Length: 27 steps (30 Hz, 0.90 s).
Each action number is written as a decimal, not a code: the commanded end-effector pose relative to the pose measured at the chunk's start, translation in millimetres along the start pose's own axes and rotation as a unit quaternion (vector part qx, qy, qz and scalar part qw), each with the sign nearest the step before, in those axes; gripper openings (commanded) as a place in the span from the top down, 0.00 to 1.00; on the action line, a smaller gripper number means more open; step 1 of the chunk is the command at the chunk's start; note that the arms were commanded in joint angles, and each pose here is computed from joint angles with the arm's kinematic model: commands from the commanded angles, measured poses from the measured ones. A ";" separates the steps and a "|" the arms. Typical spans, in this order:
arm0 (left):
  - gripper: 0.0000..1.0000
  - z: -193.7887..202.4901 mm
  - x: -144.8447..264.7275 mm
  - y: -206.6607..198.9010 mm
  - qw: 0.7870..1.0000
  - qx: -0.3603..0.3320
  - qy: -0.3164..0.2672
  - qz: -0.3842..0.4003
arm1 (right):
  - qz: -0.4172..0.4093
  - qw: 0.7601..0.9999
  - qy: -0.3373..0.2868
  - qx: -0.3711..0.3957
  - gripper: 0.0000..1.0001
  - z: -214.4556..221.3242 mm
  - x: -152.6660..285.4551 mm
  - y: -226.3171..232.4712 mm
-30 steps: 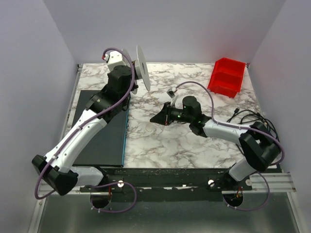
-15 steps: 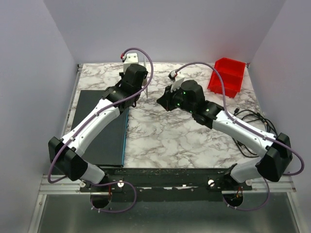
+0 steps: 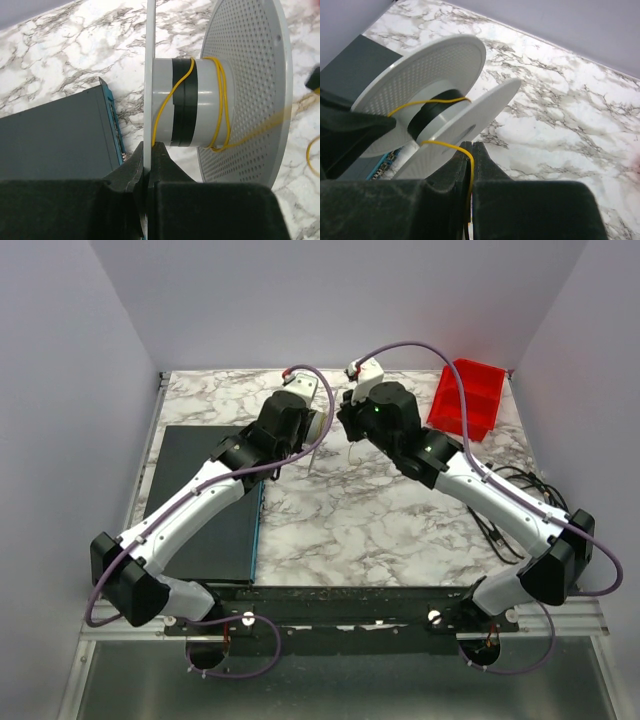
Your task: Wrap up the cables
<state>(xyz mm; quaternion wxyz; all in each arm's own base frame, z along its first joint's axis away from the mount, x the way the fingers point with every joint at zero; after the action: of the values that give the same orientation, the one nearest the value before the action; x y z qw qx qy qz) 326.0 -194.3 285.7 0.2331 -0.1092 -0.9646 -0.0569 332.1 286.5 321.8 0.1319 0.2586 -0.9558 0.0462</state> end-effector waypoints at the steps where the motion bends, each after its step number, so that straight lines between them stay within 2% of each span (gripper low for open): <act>1: 1.00 -13.2 20.9 -2.6 0.997 -0.045 -0.045 0.047 | 0.049 0.998 -0.007 0.024 0.96 -14.8 -0.9 -20.2; 12: 1.00 -12.0 49.2 -11.4 0.986 -0.052 -0.089 0.131 | 0.040 0.999 0.018 -0.021 0.92 -0.2 -12.5 -57.7; 27: 1.00 -36.4 74.3 -9.1 0.970 0.054 -0.123 0.203 | -0.016 0.994 0.050 -0.098 0.92 46.2 -28.4 -73.1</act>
<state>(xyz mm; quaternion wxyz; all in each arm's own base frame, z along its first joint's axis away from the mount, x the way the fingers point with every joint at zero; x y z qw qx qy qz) 280.1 -190.6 307.2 0.1845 -0.2633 -0.9467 -0.0191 379.6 229.5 290.2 0.1880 0.2380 -0.9528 -0.0094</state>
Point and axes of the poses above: each gripper's point midway between its finger pads, its own x axis back along the fingers, its own y axis along the line the jaws close on, z = x × y, the point moved 3 cm from there along x, back along the fingers, and after that the axes turned 2 degrees about x, right-handed, at the moved point
